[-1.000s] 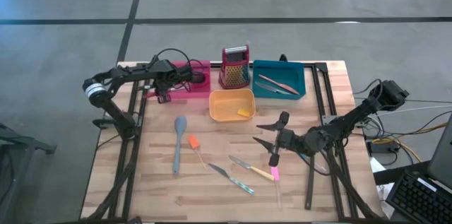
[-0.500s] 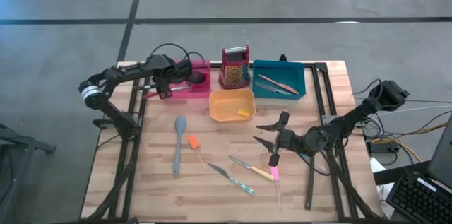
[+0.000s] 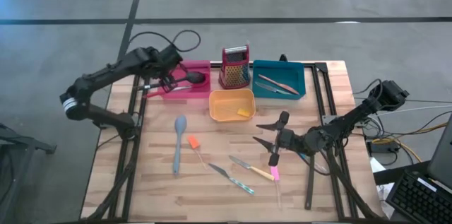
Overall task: Pick & Place Kitchen Items
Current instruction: Put the orange spatula into the yellow bin
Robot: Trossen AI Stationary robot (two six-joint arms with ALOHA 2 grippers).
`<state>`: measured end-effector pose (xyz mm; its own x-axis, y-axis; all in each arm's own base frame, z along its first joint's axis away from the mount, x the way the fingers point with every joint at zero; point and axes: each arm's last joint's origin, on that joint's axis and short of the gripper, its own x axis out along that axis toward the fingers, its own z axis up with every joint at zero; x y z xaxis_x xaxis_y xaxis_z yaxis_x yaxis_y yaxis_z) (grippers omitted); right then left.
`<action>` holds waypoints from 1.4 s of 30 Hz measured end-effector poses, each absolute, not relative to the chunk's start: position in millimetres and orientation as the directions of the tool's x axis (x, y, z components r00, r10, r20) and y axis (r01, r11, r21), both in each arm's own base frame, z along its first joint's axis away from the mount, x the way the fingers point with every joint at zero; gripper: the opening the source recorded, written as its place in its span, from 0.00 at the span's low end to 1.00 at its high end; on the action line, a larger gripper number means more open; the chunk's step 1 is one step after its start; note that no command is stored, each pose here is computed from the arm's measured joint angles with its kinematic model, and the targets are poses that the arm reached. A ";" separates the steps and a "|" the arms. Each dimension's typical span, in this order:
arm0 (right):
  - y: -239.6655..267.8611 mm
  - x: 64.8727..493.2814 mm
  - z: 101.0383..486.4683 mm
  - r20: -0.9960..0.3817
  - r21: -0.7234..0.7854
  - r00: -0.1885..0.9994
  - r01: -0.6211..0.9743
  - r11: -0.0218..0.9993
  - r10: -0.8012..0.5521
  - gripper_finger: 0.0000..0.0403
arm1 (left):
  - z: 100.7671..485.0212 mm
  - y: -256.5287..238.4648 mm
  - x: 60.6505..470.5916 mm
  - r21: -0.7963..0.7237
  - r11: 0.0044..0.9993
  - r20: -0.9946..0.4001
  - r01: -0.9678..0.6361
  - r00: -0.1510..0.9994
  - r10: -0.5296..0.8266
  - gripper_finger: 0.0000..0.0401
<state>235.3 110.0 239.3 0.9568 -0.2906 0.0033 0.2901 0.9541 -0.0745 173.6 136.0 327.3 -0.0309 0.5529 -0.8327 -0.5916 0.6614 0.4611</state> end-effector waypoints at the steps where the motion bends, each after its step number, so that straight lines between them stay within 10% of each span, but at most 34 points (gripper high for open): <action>1: 110.0 235.3 239.3 0.003 -0.074 0.957 0.290 0.954 -0.291 0.48 | 333.0 133.0 172.5 0.445 0.655 -0.824 -0.611 0.006 0.566 0.62; 12: 110.0 235.3 239.3 0.003 -0.077 0.957 0.290 0.954 -0.291 0.40 | 373.5 85.4 161.3 0.257 0.649 -0.663 -0.716 0.357 0.657 0.62; 23: 110.0 235.3 239.3 0.003 -0.077 0.957 0.290 0.954 -0.291 0.35 | 367.8 14.5 186.0 0.120 0.862 -0.554 -0.492 0.687 0.469 0.62; 42: 124.6 239.9 259.8 -0.065 -0.222 0.946 0.296 0.929 -0.317 0.34 | 285.1 -74.6 189.6 0.184 0.892 -0.376 -0.413 0.809 0.452 0.62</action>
<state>239.9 124.6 259.8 0.9461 -0.3174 -0.0650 0.2964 0.9289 -0.2219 189.6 -74.6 285.1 0.8090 0.4517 -0.3761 -0.4127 0.8922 0.1837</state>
